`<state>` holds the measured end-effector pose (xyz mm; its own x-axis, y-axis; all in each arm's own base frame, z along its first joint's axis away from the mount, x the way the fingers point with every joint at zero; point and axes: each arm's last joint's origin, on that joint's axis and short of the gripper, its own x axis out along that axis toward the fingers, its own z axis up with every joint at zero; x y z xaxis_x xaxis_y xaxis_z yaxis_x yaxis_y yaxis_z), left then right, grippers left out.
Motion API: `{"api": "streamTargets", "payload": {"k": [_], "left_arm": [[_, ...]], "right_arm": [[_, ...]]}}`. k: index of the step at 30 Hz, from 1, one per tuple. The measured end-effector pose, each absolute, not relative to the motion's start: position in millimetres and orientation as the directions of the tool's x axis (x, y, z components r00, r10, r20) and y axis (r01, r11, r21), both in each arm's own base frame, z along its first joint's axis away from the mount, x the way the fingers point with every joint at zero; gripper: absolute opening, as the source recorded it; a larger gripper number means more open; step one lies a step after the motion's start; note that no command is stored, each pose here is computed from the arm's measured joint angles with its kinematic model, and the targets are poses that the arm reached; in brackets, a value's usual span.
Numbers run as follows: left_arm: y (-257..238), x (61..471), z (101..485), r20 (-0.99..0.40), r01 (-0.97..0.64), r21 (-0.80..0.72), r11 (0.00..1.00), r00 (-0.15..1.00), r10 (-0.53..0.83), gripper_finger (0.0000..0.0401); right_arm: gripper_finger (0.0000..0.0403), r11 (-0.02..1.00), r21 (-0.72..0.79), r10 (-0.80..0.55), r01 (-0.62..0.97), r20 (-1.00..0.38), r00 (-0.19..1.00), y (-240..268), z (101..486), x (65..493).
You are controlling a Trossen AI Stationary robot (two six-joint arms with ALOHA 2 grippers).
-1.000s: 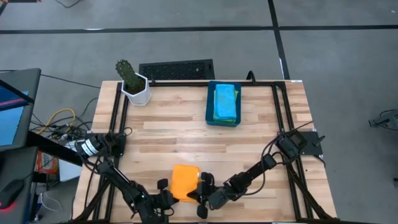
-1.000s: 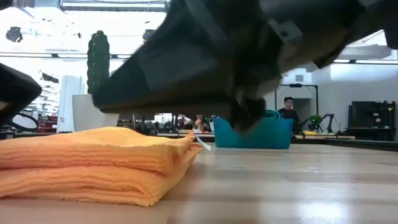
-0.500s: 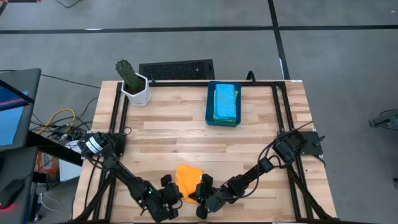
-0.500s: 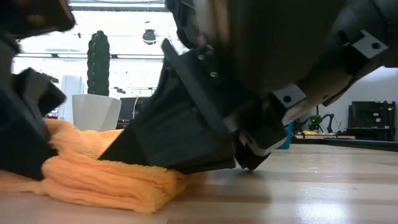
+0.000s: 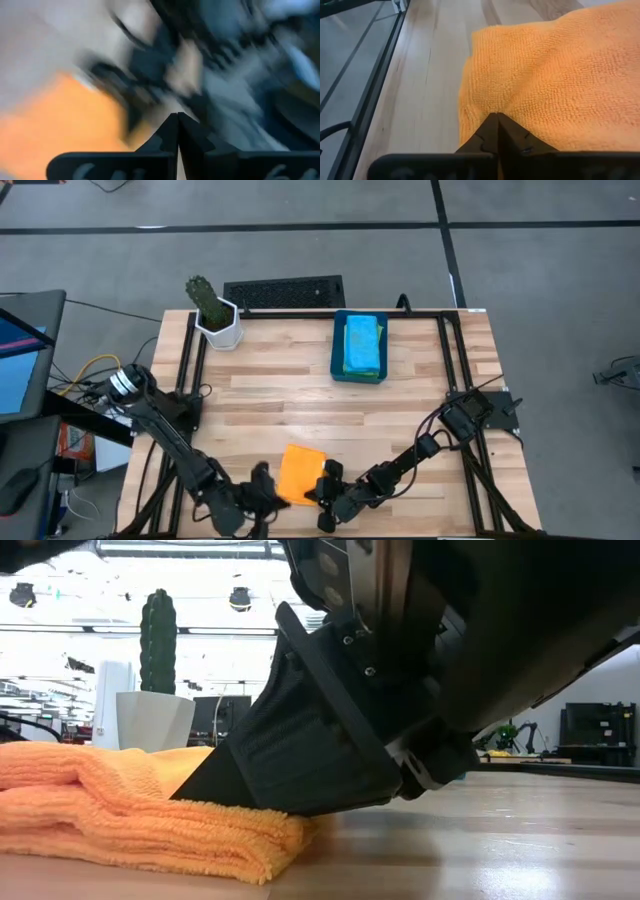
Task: Fold microfiber towels
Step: Fold the orange towel
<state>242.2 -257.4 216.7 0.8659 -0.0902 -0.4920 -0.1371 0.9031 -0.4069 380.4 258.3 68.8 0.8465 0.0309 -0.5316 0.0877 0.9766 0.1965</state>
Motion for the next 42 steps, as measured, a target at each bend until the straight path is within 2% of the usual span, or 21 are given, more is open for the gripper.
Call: {"api": "streamTargets", "payload": {"k": [3, 6, 10, 14, 21, 26, 30, 33, 38, 42], "left_arm": [[-249, 240, 217, -0.375, -0.298, -0.309, 0.903, 0.911, 0.172, 0.0000], [-238, 243, 192, -0.378, -0.387, -0.306, 0.870, 0.888, 0.262, 0.0000], [-239, 248, 160, -0.423, -0.390, -0.353, 0.851, 0.878, 0.227, 0.0000], [-245, 252, 127, -0.488, -0.381, -0.324, 0.866, 0.851, 0.191, 0.0000], [-257, 255, 88, -0.560, -0.348, -0.384, 0.855, 0.824, 0.083, 0.0000], [-259, 254, 80, -0.563, -0.359, -0.385, 0.850, 0.821, 0.092, 0.0000], [-260, 255, 80, -0.546, -0.350, -0.376, 0.858, 0.832, 0.100, 0.0000], [-259, 256, 80, -0.547, -0.352, -0.378, 0.856, 0.831, 0.101, 0.0000], [-259, 256, 80, -0.542, -0.354, -0.379, 0.855, 0.834, 0.105, 0.0000], [-259, 256, 80, -0.541, -0.356, -0.382, 0.852, 0.834, 0.106, 0.0000]], "right_arm": [[0.0029, 0.975, 0.207, 0.037, 0.083, -0.518, 0.855, 260, 70, 380], [0.0023, 0.973, 0.215, 0.039, 0.084, -0.514, 0.857, 261, 70, 380], [0.0020, 0.972, 0.218, 0.039, 0.086, -0.512, 0.858, 261, 70, 380], [0.0025, 0.971, 0.222, 0.039, 0.086, -0.507, 0.861, 261, 71, 380], [0.0022, 0.967, 0.225, 0.004, 0.122, -0.489, 0.872, 258, 78, 382], [0.0019, 0.970, 0.182, -0.065, 0.162, -0.445, 0.893, 251, 99, 386], [0.0024, 0.978, 0.066, -0.155, 0.195, -0.392, 0.907, 241, 110, 391], [0.0025, 0.988, 0.038, -0.123, 0.148, -0.376, 0.918, 228, 112, 404], [0.0017, 0.993, 0.083, -0.050, 0.089, -0.388, 0.920, 203, 87, 422], [0.0017, 0.980, 0.131, -0.077, 0.148, -0.436, 0.896, 192, 64, 426]]}}
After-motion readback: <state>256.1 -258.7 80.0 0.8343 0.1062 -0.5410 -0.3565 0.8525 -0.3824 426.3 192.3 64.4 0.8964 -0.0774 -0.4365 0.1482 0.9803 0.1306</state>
